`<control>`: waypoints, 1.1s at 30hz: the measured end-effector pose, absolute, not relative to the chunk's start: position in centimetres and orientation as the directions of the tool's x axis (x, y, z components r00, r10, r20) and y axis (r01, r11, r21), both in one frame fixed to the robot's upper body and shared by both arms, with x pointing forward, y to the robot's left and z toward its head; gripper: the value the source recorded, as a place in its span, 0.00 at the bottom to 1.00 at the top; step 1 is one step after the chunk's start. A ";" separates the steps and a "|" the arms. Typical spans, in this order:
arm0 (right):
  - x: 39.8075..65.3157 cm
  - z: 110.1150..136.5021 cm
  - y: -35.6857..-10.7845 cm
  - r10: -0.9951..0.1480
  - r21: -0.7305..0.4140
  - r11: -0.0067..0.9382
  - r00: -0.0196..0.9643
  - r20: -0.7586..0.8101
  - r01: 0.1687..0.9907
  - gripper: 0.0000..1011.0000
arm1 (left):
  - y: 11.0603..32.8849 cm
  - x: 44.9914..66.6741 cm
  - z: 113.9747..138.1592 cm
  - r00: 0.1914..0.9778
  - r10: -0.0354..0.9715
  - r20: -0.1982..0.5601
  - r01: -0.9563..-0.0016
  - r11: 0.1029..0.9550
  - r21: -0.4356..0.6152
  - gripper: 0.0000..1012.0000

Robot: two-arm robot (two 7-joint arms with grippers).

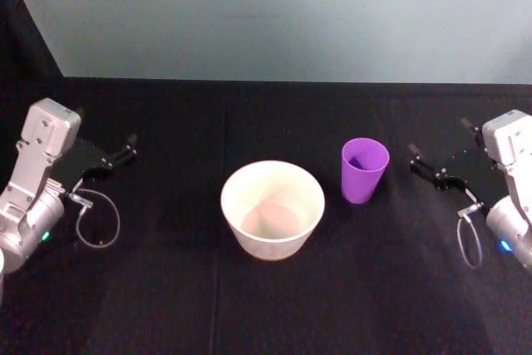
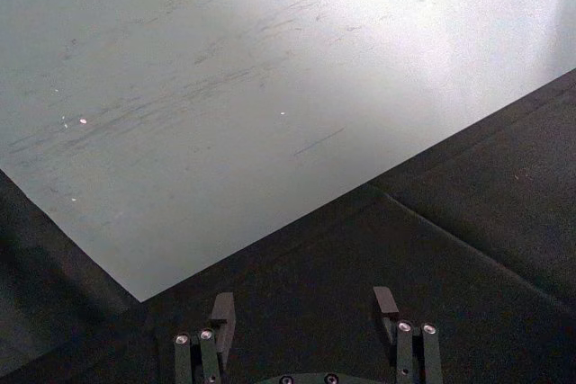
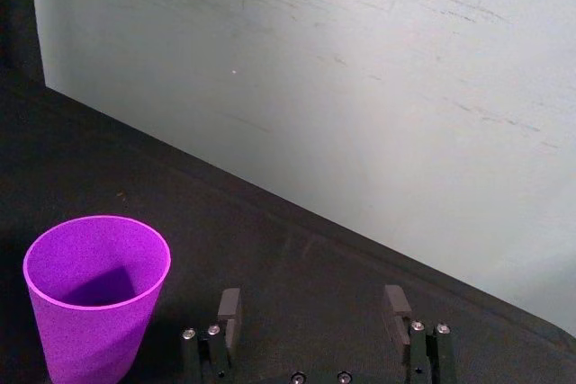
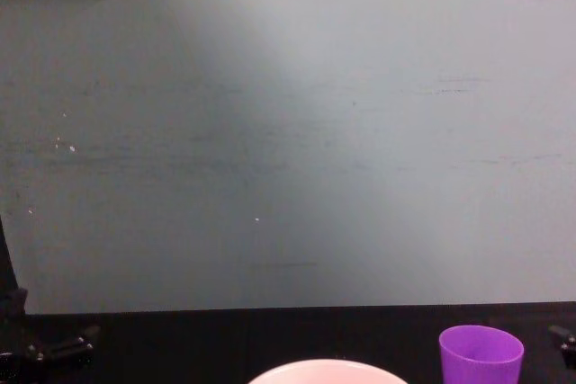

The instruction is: Pick up the cup and pour the mung beans from the cup into the bowl.

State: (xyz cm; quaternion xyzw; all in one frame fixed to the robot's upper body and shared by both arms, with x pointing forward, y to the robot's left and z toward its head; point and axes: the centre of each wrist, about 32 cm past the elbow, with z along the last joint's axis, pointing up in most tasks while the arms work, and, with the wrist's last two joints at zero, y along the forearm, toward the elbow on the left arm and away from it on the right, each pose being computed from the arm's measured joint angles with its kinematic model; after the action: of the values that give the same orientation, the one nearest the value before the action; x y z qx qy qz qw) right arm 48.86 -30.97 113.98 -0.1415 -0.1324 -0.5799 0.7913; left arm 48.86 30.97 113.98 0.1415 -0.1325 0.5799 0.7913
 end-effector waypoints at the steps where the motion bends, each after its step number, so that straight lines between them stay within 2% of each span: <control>1: 48.9 114.0 -31.0 -0.880 -0.070 0.287 0.292 0.374 0.955 0.99 | 31.0 48.9 114.0 0.292 0.880 0.374 -0.955 0.287 0.070 0.99; 33: 48.9 114.0 -31.0 -0.880 -0.070 0.287 0.292 0.374 0.955 0.99 | 31.0 48.9 114.0 0.292 0.880 0.374 -0.955 0.287 0.070 0.99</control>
State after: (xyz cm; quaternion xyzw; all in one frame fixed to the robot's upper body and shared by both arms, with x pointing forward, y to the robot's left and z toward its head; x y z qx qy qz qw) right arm 48.86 -30.97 113.98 -0.1415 -0.1324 -0.5799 0.7913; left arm 48.86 30.97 113.98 0.1415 -0.1325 0.5799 0.7913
